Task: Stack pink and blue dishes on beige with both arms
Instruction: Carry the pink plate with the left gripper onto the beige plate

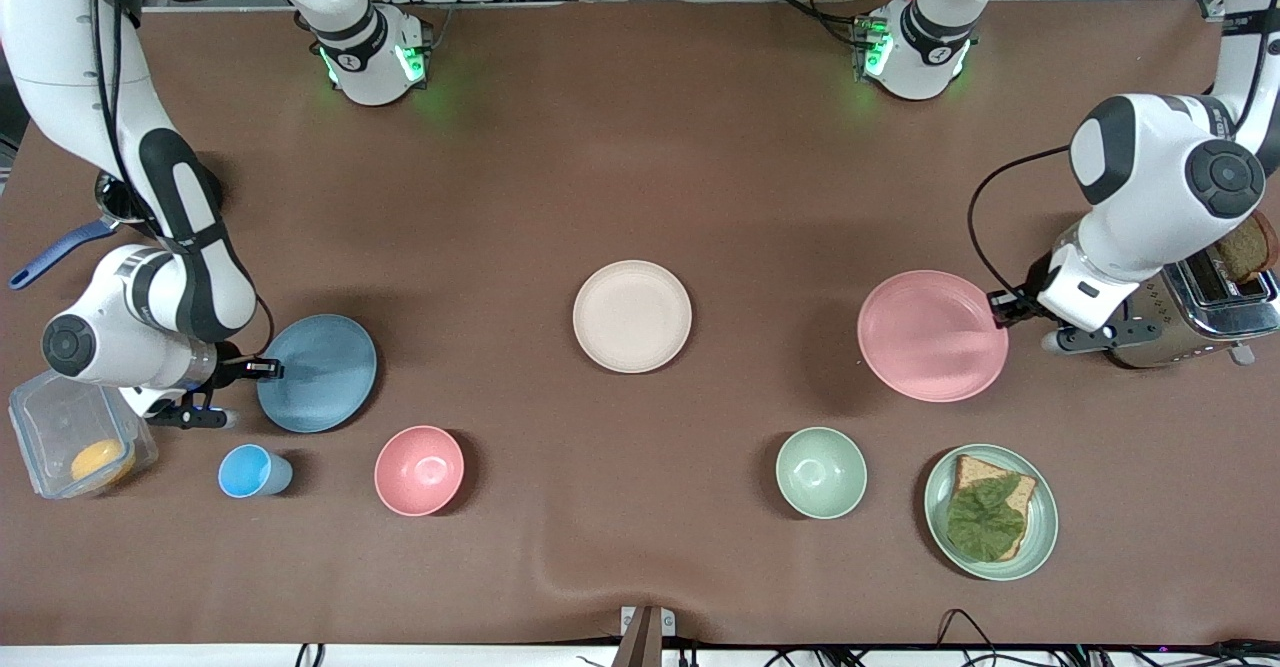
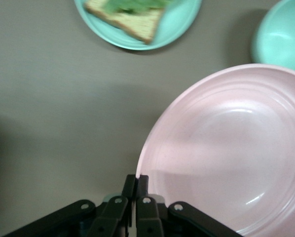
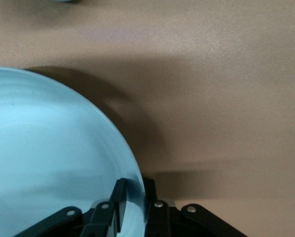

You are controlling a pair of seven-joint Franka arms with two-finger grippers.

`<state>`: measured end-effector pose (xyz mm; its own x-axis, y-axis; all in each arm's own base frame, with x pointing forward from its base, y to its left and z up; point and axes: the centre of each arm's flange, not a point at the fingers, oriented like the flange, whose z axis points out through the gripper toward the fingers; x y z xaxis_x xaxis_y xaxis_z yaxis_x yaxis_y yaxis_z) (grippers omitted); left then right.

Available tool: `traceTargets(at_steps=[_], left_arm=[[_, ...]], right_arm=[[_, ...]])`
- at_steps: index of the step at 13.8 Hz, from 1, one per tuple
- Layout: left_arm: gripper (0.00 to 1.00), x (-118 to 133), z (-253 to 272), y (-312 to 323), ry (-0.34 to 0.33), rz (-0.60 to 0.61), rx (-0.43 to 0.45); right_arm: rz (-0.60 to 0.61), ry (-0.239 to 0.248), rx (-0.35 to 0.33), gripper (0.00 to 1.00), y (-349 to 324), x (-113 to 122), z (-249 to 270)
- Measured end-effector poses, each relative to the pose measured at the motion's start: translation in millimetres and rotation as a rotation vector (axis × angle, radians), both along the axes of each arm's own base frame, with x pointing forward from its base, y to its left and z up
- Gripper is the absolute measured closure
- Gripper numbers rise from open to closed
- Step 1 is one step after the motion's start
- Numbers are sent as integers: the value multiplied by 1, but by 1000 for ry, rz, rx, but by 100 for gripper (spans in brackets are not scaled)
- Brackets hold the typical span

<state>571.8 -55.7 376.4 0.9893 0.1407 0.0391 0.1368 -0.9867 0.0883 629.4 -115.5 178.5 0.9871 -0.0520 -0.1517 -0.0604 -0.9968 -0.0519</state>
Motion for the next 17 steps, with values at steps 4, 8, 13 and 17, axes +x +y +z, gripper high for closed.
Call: traceTargets(at_steps=[4, 8, 13, 17], left_arm=[[96, -24, 1, -125, 39, 80, -53], [96, -57, -12, -230, 101, 120, -86], [96, -88, -58, -316, 145, 195, -77], [96, -85, -92, -354, 136, 253, -48]], right_arm=[[5, -1, 8, 93, -1, 1, 7], [18, 4, 15, 93, 2, 3, 15], [40, 28, 43, 94, 12, 4, 57], [70, 66, 101, 94, 41, 3, 95]])
